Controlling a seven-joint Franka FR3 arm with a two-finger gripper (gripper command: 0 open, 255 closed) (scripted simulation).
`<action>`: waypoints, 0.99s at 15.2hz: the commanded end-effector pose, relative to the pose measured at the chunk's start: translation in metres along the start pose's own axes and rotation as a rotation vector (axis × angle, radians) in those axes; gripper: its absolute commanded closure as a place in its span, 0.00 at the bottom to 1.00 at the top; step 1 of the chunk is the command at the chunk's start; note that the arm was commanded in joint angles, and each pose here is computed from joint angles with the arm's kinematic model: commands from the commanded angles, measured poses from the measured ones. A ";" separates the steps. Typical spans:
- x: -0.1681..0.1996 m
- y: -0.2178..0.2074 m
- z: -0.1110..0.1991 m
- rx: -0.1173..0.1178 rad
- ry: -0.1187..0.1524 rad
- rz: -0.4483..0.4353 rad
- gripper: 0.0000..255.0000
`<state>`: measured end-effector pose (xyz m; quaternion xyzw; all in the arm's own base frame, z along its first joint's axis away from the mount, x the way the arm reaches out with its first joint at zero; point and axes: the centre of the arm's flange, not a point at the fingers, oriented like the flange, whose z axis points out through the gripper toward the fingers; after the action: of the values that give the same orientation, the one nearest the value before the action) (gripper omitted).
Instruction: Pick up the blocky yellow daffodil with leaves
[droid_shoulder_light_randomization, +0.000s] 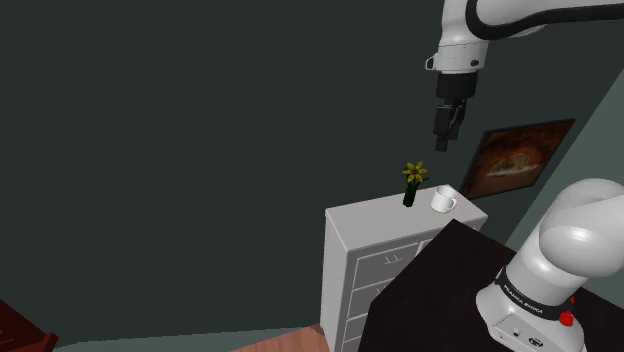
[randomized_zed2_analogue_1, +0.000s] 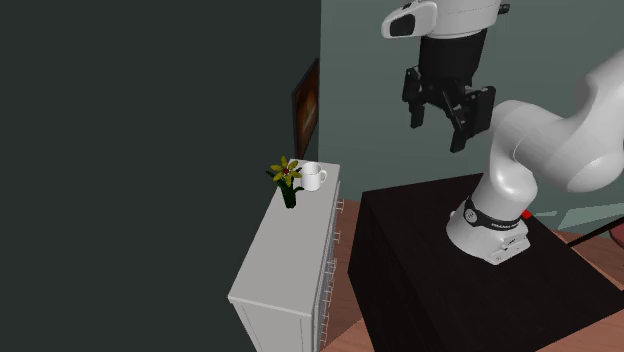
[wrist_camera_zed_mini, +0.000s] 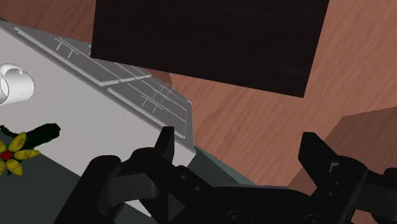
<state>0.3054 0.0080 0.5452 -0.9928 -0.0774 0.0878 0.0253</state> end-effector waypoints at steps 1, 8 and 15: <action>0.000 0.000 0.000 0.000 0.000 0.000 0.00; 0.009 0.074 0.051 -0.011 0.037 -0.021 0.00; 0.021 0.149 0.101 -0.021 0.073 -0.041 0.00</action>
<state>0.3279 -0.1224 0.4387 -0.9938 -0.0956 0.0535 0.0205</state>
